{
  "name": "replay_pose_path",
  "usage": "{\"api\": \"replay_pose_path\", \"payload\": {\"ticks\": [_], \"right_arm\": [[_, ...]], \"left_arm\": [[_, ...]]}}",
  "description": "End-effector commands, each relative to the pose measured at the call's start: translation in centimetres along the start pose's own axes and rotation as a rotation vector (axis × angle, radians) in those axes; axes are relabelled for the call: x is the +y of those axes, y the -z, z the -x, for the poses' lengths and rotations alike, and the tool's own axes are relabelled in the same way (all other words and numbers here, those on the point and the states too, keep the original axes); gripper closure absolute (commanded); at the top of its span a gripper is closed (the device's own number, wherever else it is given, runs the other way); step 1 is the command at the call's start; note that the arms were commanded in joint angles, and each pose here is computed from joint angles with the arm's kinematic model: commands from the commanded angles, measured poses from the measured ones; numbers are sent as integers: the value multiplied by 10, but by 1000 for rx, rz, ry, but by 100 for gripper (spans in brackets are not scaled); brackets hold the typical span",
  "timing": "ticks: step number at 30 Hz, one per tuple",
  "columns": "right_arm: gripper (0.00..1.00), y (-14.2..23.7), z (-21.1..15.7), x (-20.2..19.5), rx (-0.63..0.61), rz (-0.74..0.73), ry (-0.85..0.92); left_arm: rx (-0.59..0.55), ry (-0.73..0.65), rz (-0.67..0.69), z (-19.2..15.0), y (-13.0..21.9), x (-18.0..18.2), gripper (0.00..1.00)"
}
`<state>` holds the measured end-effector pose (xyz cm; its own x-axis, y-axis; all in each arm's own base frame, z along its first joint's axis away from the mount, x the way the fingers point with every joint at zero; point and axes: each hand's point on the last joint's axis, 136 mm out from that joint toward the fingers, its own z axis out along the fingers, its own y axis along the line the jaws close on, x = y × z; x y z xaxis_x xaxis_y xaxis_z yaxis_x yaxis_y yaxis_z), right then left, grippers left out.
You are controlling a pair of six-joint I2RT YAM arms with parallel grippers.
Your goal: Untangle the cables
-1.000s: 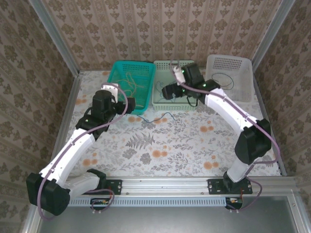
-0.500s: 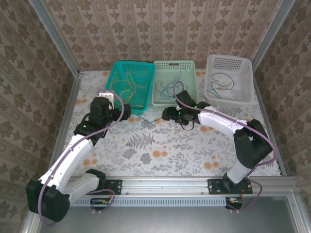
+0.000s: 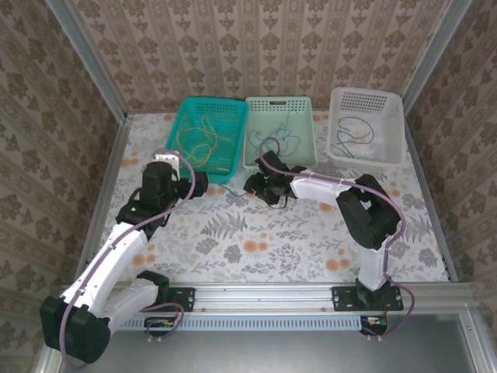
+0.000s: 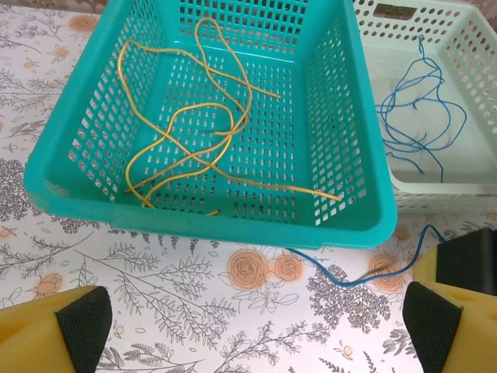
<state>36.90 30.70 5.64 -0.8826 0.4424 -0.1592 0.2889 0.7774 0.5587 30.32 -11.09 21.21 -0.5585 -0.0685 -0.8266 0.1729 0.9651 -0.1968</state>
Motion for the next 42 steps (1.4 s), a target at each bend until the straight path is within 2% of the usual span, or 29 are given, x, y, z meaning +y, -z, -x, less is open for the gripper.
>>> {"api": "replay_pose_path", "payload": {"ticks": [1, 9, 14, 16, 20, 23, 27, 37, 42], "right_arm": [[48, -7, 11, -1, -44, -39, -48], [49, -33, 12, -24, -45, -130, -79], [55, -39, 20, -28, -91, -139, -110], [61, -41, 18, -30, -91, -144, -113], [82, -40, 14, -39, -95, -162, -110], [92, -37, 9, -45, -89, -160, -111], [100, -22, 1, -43, -95, -140, -93], [100, 45, -20, -9, -97, -57, 131], [100, 85, -28, 11, -151, 7, 271]], "left_arm": [[-26, 32, -5, 3, 3, 2, 0], [-40, 38, -2, 5, 7, 5, 0], [-43, 39, -3, 5, 8, 5, 0], [-45, 41, -3, 5, 9, 6, 0], [-47, 41, 0, 5, 10, 7, 0], [-45, 45, -2, 4, 10, 6, 0], [-43, 55, -4, 3, 9, 6, 0], [-43, 58, 24, 1, 9, 13, 0], [-47, 73, 34, 0, 7, 17, 0]]}}
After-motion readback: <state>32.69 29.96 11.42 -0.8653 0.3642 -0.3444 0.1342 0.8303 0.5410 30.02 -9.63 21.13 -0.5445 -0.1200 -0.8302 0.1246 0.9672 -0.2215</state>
